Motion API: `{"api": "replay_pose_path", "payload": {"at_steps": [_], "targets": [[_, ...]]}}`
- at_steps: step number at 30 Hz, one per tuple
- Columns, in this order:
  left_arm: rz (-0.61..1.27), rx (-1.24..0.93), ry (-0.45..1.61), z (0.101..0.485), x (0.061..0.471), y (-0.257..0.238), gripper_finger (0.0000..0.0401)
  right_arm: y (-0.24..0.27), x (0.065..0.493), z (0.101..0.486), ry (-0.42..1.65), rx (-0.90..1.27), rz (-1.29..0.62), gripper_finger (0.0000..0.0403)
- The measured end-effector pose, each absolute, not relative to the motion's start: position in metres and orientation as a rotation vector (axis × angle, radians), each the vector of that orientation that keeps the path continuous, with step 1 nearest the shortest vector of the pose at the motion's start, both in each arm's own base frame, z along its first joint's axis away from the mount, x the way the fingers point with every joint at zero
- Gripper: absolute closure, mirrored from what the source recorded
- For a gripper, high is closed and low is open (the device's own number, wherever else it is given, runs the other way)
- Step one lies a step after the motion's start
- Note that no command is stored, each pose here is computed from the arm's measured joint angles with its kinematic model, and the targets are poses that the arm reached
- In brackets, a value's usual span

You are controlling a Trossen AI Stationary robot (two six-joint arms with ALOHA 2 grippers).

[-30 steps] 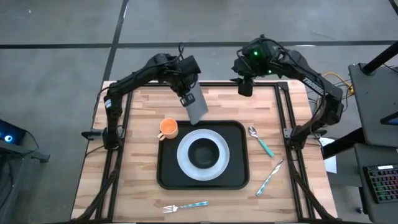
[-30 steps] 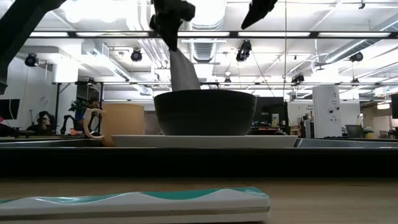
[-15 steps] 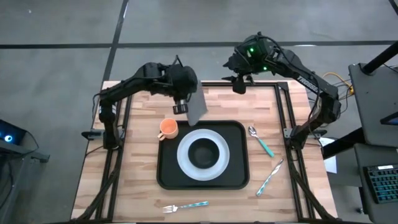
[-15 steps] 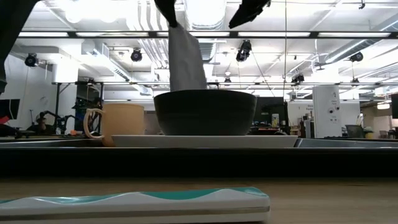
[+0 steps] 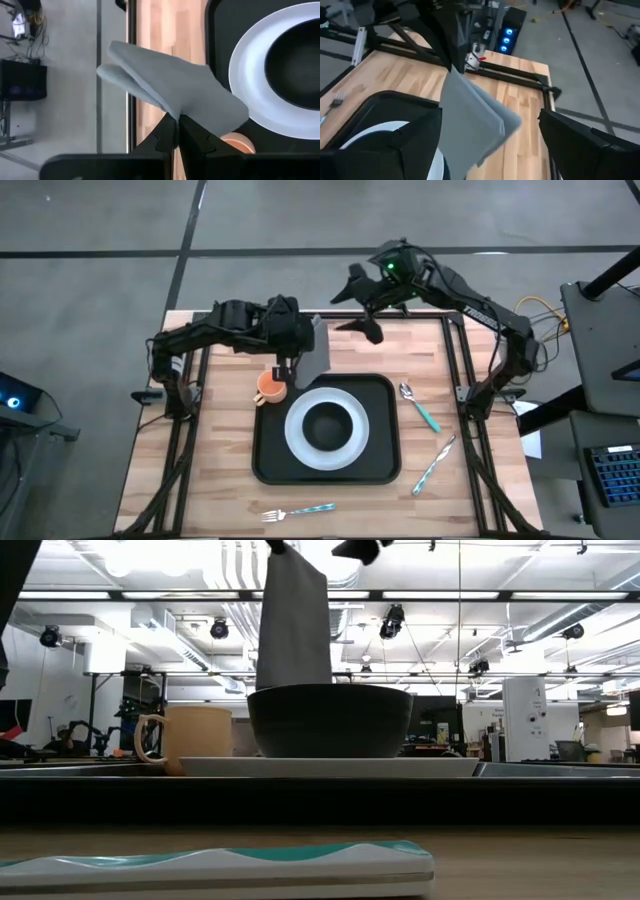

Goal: Set up tray
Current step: Put the gray napkin on the black serving tray to the right of the white plate

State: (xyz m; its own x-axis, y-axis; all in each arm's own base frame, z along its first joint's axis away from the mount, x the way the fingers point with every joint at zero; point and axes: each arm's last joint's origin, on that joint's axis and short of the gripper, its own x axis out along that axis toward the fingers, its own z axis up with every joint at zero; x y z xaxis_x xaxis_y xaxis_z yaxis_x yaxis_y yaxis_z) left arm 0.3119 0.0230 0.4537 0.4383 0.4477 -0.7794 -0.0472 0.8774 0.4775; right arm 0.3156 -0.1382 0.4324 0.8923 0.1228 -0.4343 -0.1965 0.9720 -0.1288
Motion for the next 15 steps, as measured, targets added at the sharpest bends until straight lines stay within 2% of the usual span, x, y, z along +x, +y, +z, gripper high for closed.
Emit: {"api": "replay_pose_path", "payload": {"at_steps": [11, 15], "targets": [[0.256, 0.464, 1.063, 0.454, 0.312, 0.002, 0.0401, -0.127, 0.346, 0.427, 0.452, -0.203, 0.254, 0.0087], [0.201, 0.513, 1.053, 0.455, 0.312, -0.014, 0.0401, -0.119, 0.345, 0.426, 0.43, -0.144, 0.382, 0.0087]]}}
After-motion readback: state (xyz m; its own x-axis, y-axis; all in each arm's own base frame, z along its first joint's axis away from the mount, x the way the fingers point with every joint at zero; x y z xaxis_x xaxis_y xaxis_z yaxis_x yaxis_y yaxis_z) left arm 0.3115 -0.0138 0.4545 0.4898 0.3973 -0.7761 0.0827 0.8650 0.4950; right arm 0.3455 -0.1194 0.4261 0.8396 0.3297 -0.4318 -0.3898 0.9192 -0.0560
